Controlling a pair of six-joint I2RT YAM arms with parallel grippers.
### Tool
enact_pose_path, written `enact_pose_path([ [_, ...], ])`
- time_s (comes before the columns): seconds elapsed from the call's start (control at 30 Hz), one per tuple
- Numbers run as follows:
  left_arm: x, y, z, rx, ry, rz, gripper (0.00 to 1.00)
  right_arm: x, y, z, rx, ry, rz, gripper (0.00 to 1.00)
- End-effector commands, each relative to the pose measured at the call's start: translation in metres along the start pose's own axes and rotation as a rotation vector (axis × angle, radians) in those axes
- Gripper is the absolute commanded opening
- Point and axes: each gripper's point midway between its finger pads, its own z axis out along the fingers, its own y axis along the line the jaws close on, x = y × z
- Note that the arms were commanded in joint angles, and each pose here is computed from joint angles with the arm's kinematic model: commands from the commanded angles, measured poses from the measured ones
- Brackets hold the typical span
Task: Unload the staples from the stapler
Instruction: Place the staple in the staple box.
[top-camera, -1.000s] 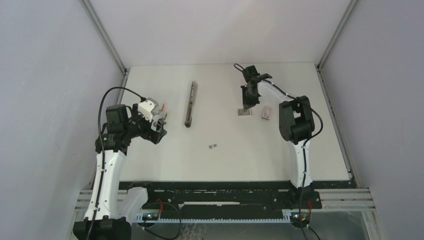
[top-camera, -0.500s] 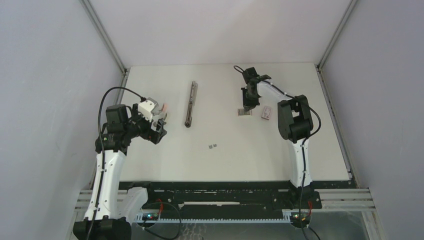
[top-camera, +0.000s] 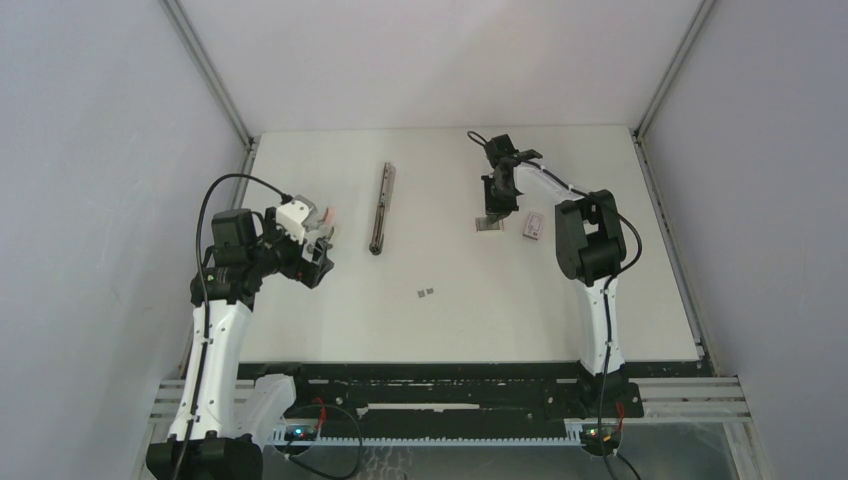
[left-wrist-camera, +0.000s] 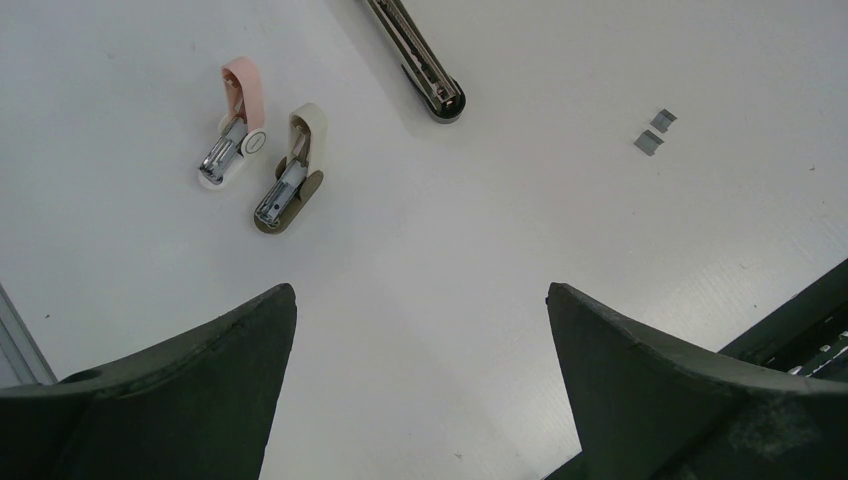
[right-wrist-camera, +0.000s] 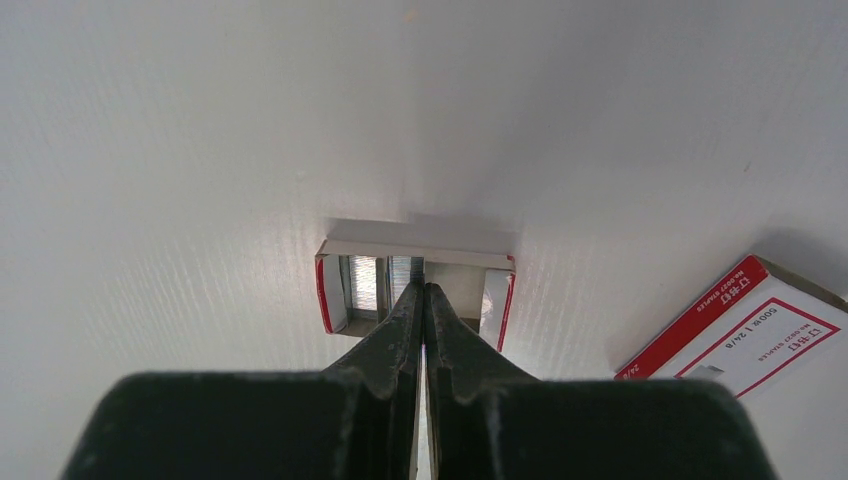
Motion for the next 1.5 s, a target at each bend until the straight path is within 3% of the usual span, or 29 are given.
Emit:
enact_pose_path([
  [0.0, 0.005, -0.002, 0.004, 0.018, -0.008, 0.016, 1.0, -0.019, 0.006, -0.014, -0.027, -0.056, -0.005, 0.0],
  [1.47, 0.005, -0.002, 0.003, 0.015, -0.01, 0.015, 1.0, -0.01, 0.011, -0.01, -0.029, -0.021, -0.043, 0.0],
])
